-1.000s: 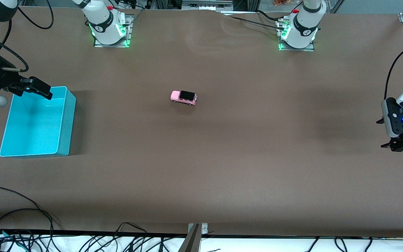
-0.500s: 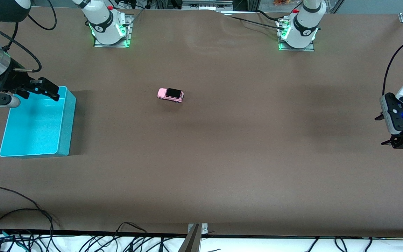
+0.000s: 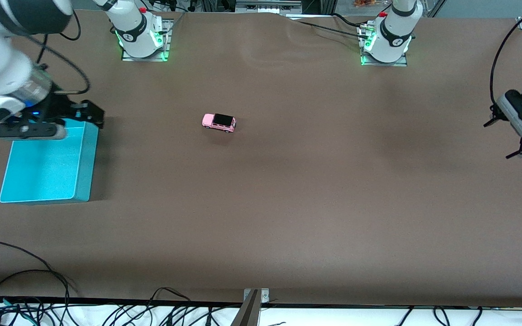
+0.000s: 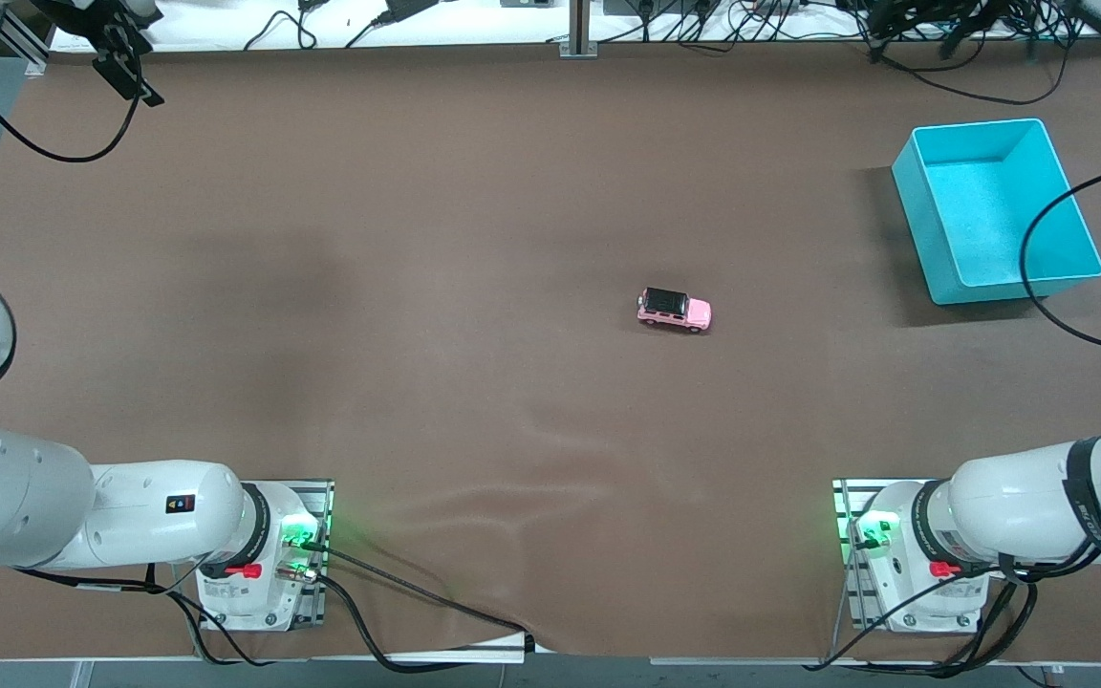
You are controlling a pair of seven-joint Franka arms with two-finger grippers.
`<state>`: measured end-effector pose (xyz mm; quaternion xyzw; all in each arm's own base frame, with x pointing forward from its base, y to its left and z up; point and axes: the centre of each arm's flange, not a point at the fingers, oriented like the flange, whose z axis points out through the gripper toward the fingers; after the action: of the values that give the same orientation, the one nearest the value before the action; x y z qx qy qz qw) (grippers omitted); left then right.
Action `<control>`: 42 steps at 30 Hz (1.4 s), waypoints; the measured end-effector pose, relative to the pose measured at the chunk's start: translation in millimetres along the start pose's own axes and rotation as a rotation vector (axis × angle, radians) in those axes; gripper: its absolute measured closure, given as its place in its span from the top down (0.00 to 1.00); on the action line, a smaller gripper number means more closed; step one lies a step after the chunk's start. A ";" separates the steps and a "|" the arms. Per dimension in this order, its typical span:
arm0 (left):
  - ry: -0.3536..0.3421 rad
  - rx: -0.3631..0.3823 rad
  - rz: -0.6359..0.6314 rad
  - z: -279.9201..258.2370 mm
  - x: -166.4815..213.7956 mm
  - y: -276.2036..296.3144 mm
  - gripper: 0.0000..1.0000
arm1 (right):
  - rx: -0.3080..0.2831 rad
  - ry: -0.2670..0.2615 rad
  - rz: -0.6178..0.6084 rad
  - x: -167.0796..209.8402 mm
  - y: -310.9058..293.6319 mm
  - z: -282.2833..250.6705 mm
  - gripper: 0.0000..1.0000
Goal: Wind and store pink jeep toy
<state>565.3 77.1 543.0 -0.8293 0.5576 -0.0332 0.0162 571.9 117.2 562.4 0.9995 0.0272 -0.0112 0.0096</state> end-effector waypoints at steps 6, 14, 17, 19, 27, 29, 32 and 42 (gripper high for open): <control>-0.009 -0.002 -0.146 -28.5 9.4 24.4 1.00 | 0.003 -0.006 -0.097 -10.6 -54.5 16.3 1.00; -0.035 -0.038 -0.337 -47.2 21.3 50.0 1.00 | -0.004 -0.069 -0.239 -26.2 -82.0 86.6 1.00; -0.046 -0.052 -0.421 -52.3 19.9 56.6 1.00 | -0.002 -0.083 -0.312 -31.6 -83.7 114.4 1.00; -0.053 -0.058 -0.477 -56.6 19.8 61.4 1.00 | 0.001 -0.085 -0.365 -35.9 -87.1 131.4 1.00; -0.078 -0.072 -0.687 -73.4 22.1 81.1 1.00 | 0.023 0.001 -0.513 -61.4 -132.6 181.4 1.00; -0.081 -0.070 -0.717 -77.8 24.7 86.0 1.00 | 0.032 0.030 -0.544 -71.8 -147.1 196.4 1.00; -0.087 -0.071 -0.743 -83.8 27.7 93.3 1.00 | 0.047 0.046 -0.588 -87.3 -167.3 217.8 1.00; -0.095 -0.073 -0.781 -92.4 28.0 102.8 1.00 | 0.053 0.037 -0.779 -127.2 -238.5 256.7 1.00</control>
<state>474.1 13.3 629.6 -0.9796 0.1997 0.0215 -0.0012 426.3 343.3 304.3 0.9143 0.4045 0.0034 -0.0217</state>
